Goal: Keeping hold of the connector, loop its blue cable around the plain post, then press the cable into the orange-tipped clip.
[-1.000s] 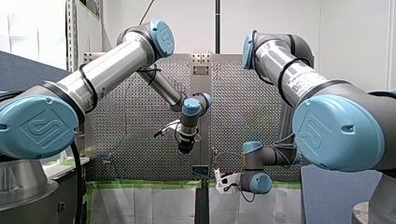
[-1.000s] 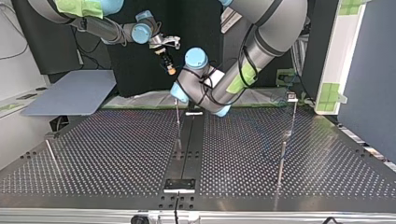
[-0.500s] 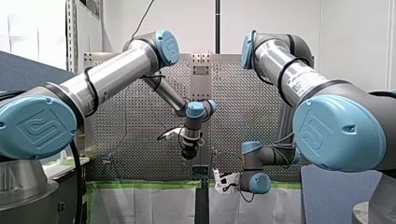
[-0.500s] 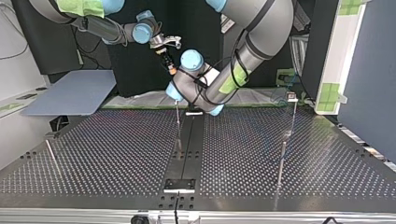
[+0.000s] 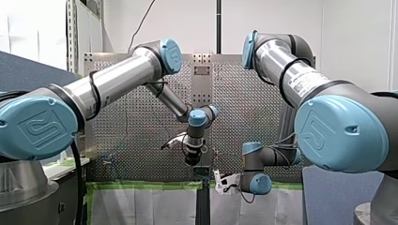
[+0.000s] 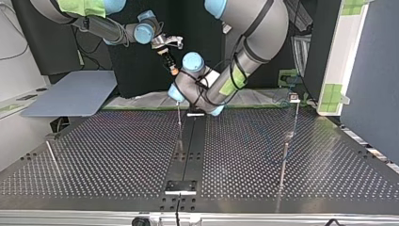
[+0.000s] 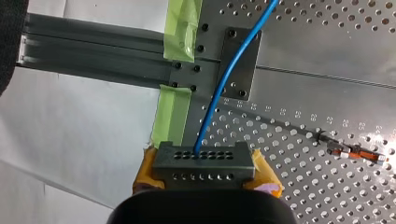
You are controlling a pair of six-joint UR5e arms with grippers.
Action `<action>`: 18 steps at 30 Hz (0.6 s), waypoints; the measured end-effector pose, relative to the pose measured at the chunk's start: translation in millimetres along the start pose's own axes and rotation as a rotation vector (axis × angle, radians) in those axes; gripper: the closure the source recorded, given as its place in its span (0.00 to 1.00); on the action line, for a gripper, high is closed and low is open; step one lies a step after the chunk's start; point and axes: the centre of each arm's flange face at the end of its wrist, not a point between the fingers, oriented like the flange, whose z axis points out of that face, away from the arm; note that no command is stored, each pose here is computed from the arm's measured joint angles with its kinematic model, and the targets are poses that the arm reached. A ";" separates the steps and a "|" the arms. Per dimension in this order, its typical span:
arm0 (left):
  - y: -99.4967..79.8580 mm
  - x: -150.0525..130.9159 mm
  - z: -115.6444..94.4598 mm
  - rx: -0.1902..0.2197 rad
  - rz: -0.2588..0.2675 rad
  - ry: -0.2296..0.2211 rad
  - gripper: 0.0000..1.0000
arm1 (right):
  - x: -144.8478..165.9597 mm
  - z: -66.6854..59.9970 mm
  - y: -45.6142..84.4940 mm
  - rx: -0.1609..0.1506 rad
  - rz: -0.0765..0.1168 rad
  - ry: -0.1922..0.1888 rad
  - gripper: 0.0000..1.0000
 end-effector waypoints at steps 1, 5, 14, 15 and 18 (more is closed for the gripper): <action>-1.8 2.4 4.0 0.000 0.003 0.006 0.00 | 0.0 0.1 0.0 0.000 0.000 0.000 1.00; -10.1 12.1 22.7 0.003 0.015 0.025 0.00 | 0.1 0.0 -0.8 0.001 -0.001 0.000 1.00; -9.4 12.9 46.7 -0.010 -0.011 -0.020 0.00 | 0.4 0.1 -1.1 0.002 -0.001 0.000 1.00; -8.8 12.4 48.8 -0.011 -0.016 -0.026 0.00 | 0.3 0.1 -1.1 0.002 -0.001 0.000 1.00; -7.9 14.5 59.3 -0.018 -0.026 -0.036 0.00 | 0.2 0.0 -1.4 0.003 -0.001 0.000 1.00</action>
